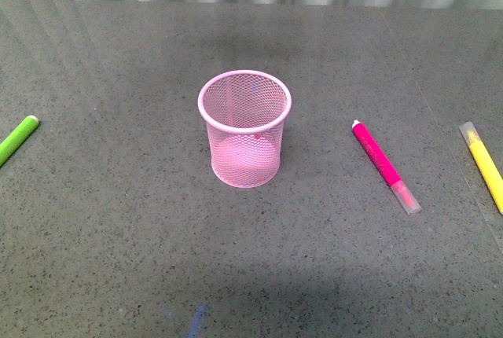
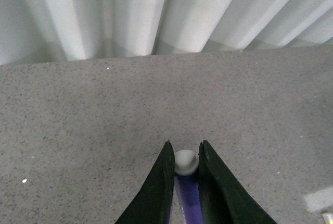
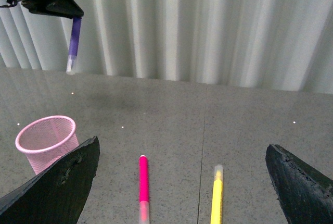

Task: Insert purple and pink pens into pink cup

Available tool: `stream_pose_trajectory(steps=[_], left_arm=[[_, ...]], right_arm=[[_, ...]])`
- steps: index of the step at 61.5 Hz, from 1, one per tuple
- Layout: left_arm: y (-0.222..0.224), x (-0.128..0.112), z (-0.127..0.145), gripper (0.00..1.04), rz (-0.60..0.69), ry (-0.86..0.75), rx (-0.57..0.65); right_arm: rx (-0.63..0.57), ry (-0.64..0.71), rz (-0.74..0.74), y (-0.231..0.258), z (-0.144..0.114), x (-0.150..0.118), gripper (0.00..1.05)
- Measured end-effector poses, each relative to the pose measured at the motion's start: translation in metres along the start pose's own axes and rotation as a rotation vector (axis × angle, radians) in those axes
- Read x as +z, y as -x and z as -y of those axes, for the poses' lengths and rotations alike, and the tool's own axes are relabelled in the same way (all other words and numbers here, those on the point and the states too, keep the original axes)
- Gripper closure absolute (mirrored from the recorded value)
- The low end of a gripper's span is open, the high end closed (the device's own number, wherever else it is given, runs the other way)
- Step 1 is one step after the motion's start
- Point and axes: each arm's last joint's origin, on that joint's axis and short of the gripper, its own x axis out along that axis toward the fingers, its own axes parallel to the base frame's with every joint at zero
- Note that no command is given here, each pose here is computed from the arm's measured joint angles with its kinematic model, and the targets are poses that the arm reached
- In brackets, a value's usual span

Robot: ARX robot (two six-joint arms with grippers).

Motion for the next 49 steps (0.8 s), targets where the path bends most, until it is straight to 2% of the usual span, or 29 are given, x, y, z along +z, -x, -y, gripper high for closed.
stream_pose_trajectory(steps=[14, 35, 49], left_arm=[[-0.001, -0.018, 0.004, 0.98, -0.031, -0.012, 0.004], [0.012, -0.022, 0.018, 0.99, -0.019, -0.030, -0.025], [0.013, -0.037, 0.016, 0.99, -0.048, -0.047, -0.011]], right_arm=[[0.000, 0.000, 0.000, 0.000, 0.000, 0.000, 0.07], [0.000, 0.000, 0.000, 0.000, 0.000, 0.000, 0.07], [0.000, 0.000, 0.000, 0.000, 0.000, 0.000, 0.07]])
